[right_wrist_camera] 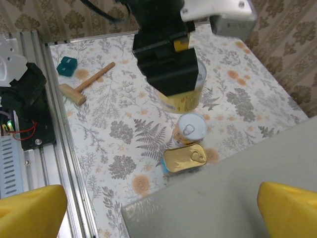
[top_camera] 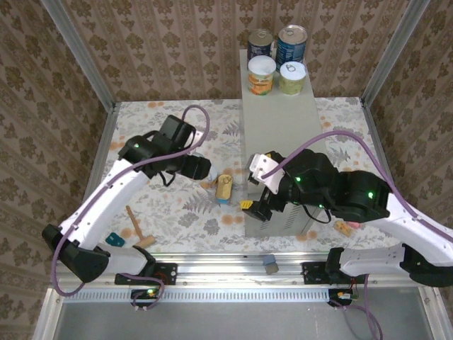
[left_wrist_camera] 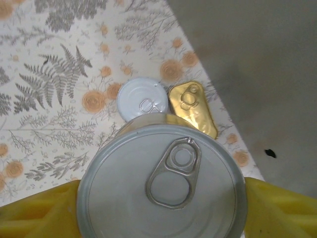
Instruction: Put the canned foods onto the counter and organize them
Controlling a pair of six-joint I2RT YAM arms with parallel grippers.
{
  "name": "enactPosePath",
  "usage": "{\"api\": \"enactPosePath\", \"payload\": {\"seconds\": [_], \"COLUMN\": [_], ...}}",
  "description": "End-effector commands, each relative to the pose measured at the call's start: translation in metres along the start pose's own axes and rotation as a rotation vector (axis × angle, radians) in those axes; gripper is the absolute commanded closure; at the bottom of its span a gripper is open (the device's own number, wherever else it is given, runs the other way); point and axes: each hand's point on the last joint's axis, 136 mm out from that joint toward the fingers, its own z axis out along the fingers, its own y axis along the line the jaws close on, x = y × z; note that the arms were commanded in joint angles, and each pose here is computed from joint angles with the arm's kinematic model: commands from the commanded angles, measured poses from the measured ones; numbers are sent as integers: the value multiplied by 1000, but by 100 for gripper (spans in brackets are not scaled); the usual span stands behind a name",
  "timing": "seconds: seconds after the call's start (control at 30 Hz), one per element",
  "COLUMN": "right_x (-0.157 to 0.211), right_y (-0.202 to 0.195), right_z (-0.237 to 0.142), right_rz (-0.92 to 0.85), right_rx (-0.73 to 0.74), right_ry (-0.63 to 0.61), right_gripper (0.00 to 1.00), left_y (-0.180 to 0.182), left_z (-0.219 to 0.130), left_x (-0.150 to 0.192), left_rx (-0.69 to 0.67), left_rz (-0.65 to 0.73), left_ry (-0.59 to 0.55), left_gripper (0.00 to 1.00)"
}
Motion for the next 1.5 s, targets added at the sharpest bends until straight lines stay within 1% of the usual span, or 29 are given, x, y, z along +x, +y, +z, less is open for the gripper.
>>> {"api": "enactPosePath", "payload": {"seconds": [0.0, 0.1, 0.4, 0.73, 1.13, 1.47], "right_x": [8, 13, 21, 35, 36, 40], "right_y": [-8, -14, -30, -40, -42, -43], "right_z": [-18, -29, -57, -66, -73, -78], "right_rz": [-14, -39, -62, -59, -60, -48], "right_rx": [46, 76, 155, 220, 230, 238], "right_ry": [-2, 2, -21, -7, -18, -23], "right_gripper": [0, 0, 0, 0, 0, 0], "left_y": [-9, -19, -59, -90, -111, -127], "left_z": [-39, -58, -118, -156, -154, -138], "left_x": [-9, -18, -47, -67, -82, -98], "left_rx": [60, 109, 329, 453, 477, 485], "left_rz": [68, 95, 168, 241, 295, 337], "left_ry": [-52, -82, -193, -263, -268, -256], "left_gripper": [45, 46, 45, 45, 45, 45]}}
